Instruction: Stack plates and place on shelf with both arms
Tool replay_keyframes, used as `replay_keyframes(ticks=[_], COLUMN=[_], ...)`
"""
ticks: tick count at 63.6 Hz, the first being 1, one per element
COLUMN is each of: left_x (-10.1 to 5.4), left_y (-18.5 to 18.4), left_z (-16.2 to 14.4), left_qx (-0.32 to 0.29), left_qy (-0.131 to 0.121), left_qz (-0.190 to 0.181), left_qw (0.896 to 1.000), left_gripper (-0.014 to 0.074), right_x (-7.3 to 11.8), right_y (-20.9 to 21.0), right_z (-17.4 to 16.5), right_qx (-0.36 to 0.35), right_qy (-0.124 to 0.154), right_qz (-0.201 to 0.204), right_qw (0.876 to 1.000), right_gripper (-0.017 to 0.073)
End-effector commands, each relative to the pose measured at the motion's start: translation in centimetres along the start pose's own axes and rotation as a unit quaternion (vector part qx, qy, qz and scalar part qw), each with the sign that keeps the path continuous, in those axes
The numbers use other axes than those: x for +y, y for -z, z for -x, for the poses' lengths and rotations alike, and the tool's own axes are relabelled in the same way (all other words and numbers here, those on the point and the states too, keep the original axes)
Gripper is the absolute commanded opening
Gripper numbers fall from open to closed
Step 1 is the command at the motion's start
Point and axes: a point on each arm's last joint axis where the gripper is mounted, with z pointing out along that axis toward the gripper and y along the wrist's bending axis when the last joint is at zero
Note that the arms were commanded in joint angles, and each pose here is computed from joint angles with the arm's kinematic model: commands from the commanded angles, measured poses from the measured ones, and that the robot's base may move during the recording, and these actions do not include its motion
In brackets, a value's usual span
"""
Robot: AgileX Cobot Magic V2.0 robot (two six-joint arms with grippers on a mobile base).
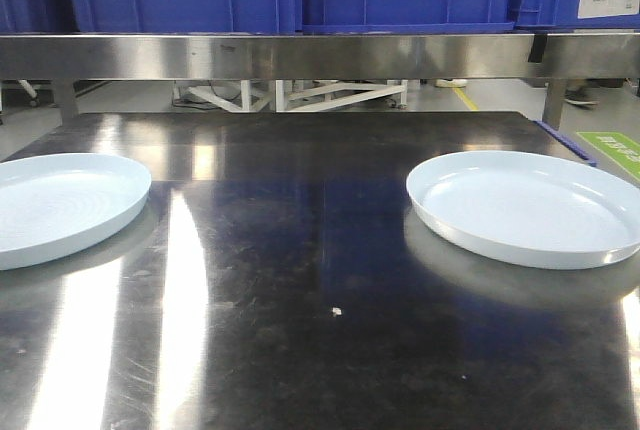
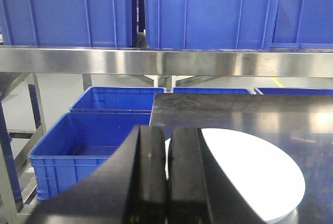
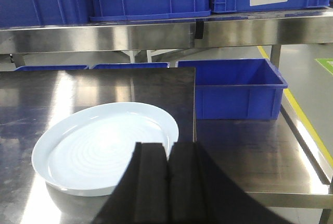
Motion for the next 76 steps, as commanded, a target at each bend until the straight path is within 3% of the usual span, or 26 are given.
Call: replay_keyframes(ticks=[1, 24, 32, 41, 52, 76], left_x=[0.2, 0.2, 0.2, 0.2, 0.1, -0.3], left_y=[0.2, 0.2, 0.2, 0.3, 0.6, -3.0], left_z=[0.8, 0.8, 0.8, 1.5, 4.2, 11.4], left_qx=[-0.049, -0.049, -0.050, -0.060, -0.072, 0.013], left_qy=[0.008, 0.008, 0.008, 0.008, 0.008, 0.004], left_qz=[0.009, 0.009, 0.009, 0.009, 0.002, -0.020], left_qw=[0.999, 0.999, 0.999, 0.998, 0.997, 1.000], left_gripper=[0.0085, 0.0085, 0.0085, 0.0085, 0.0085, 0.0085], right_x=[0.0, 0.0, 0.0, 0.0, 0.5, 1.0], right_y=[0.2, 0.2, 0.2, 0.3, 0.8, -1.4], right_z=[1.0, 1.1, 1.2, 1.3, 4.5, 9.3], right_qx=[-0.056, -0.063, -0.067, -0.055, -0.057, -0.010], right_qy=[0.006, 0.005, -0.029, -0.043, -0.042, -0.030], right_qz=[-0.003, -0.003, -0.001, 0.001, 0.010, 0.004], right_qw=[0.998, 0.998, 0.997, 0.998, 0.997, 0.999], right_gripper=[0.0031, 0.0031, 0.0031, 0.0031, 0.0031, 0.0031])
